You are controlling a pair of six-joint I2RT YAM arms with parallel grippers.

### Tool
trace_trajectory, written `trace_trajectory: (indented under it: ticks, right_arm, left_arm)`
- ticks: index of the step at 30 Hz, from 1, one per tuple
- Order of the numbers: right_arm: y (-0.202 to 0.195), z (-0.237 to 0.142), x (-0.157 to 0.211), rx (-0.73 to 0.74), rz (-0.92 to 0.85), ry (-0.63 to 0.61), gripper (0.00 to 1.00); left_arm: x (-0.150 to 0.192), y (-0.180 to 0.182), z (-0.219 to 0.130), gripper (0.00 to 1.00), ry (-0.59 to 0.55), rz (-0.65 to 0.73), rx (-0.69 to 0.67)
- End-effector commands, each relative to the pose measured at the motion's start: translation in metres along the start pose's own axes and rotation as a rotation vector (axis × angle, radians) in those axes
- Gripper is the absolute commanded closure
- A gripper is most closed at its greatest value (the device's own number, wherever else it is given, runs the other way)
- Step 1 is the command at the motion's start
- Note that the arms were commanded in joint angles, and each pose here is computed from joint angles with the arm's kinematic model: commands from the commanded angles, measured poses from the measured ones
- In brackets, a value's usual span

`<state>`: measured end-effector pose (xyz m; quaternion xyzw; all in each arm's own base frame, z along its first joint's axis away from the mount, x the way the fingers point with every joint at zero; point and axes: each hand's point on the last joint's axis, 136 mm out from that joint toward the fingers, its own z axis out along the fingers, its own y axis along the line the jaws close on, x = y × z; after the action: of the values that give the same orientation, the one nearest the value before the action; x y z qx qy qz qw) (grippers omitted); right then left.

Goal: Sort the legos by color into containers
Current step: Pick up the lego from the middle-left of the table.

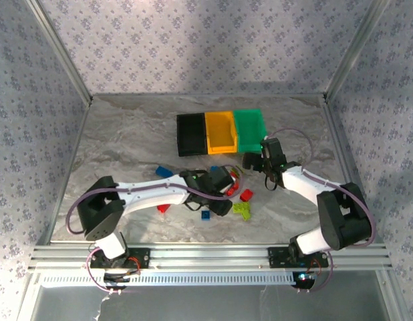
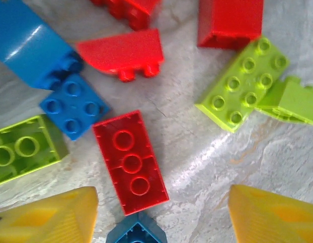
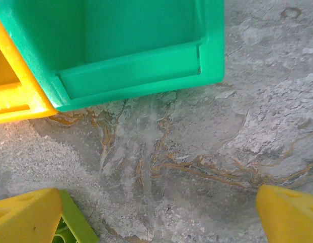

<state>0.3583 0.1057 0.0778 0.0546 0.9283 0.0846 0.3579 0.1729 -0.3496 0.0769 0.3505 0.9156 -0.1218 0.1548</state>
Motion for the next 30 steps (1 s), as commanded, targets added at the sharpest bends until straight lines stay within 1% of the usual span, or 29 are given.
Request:
trace_trajectory:
  ticks: [1, 6, 9, 12, 13, 15, 16, 19, 21, 23, 24, 26, 28, 30]
  right_arm:
    - [-0.002, -0.008, -0.006, 0.002, 0.025, -0.015, 0.00]
    - [-0.006, -0.010, -0.006, 0.018, 0.026, -0.018, 0.00]
    - [-0.006, -0.011, -0.006, 0.012, 0.031, -0.022, 0.00]
    - [-0.004, -0.011, -0.005, 0.006, 0.032, -0.016, 0.00]
    - [-0.004, -0.011, -0.007, 0.003, 0.033, -0.019, 0.00]
    - [-0.005, -0.011, -0.007, 0.005, 0.034, -0.023, 0.00]
    - [-0.005, -0.011, -0.006, 0.009, 0.032, -0.023, 0.00]
    - [-0.006, -0.011, -0.006, 0.014, 0.032, -0.019, 0.00]
    - [-0.005, -0.011, -0.006, 0.007, 0.035, -0.022, 0.00]
    - [-0.005, -0.010, -0.005, 0.009, 0.032, -0.019, 0.00]
    - [-0.006, -0.009, -0.005, 0.013, 0.032, -0.017, 0.00]
    - [-0.005, -0.007, -0.004, 0.015, 0.030, -0.005, 0.00]
    - [-0.004, -0.007, -0.005, 0.011, 0.029, -0.007, 0.00]
    - [-0.005, -0.005, -0.003, 0.014, 0.028, -0.002, 0.00]
  left_arm:
    - [0.013, 0.004, 0.006, 0.36, 0.100, 0.000, -0.039]
    - [0.015, 0.006, 0.019, 0.37, 0.127, -0.036, -0.066]
    - [0.016, 0.004, 0.028, 0.40, 0.141, -0.048, -0.079]
    - [0.022, 0.000, 0.038, 0.41, 0.170, -0.065, -0.075]
    - [0.022, -0.001, 0.041, 0.44, 0.174, -0.065, -0.077]
    - [0.019, 0.000, 0.044, 0.44, 0.170, -0.065, -0.098]
    - [0.024, 0.005, 0.043, 0.45, 0.193, -0.065, -0.122]
    - [0.024, 0.007, 0.046, 0.46, 0.188, -0.058, -0.135]
    - [0.024, 0.008, 0.047, 0.50, 0.194, -0.049, -0.143]
    - [0.024, 0.010, 0.046, 0.58, 0.194, -0.047, -0.154]
    - [0.022, 0.010, 0.045, 0.61, 0.184, -0.046, -0.155]
    - [0.015, 0.006, 0.040, 0.62, 0.138, -0.032, -0.142]
    - [0.005, -0.002, 0.032, 0.69, 0.080, 0.006, -0.118]
    - [-0.004, -0.006, 0.018, 0.71, 0.023, 0.049, -0.146]
